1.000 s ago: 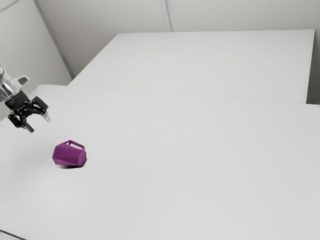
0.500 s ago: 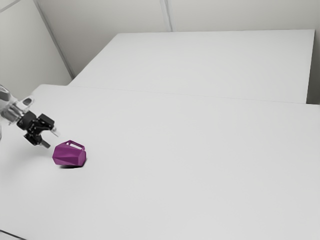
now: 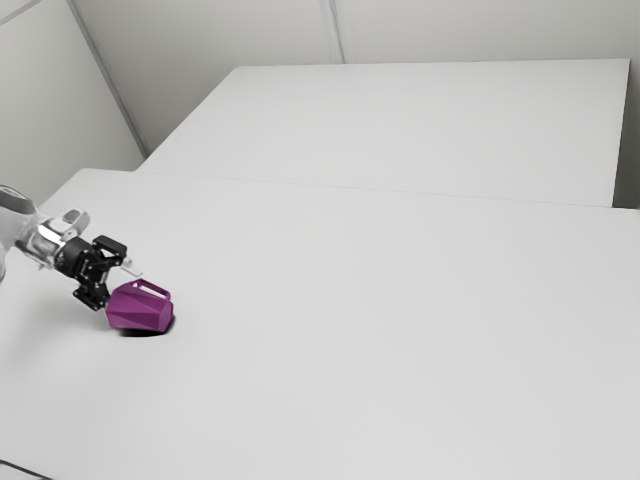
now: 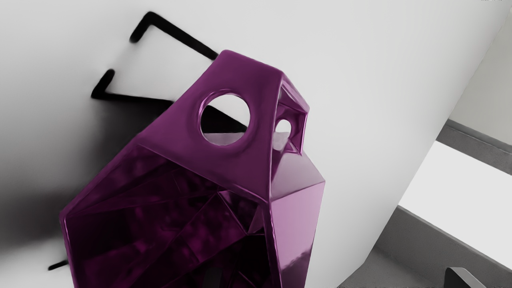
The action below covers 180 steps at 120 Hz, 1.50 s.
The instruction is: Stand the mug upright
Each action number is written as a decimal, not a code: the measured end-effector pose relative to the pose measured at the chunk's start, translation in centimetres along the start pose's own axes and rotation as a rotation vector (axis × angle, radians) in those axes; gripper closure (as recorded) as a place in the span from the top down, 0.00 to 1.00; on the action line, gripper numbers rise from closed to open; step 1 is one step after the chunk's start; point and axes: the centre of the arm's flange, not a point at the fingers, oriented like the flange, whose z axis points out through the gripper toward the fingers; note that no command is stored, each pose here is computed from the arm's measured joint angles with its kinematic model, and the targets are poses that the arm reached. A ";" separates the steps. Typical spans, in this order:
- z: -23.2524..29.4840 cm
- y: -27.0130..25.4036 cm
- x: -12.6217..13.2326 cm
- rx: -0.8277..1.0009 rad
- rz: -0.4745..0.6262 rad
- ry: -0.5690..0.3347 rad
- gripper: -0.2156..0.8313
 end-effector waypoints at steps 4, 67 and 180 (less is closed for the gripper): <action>0.1 0.1 0.0 -0.008 -0.008 -0.002 0.79; 0.4 1.0 0.0 0.041 -0.087 -0.034 0.11; 21.6 24.6 -7.0 0.924 0.445 0.162 0.06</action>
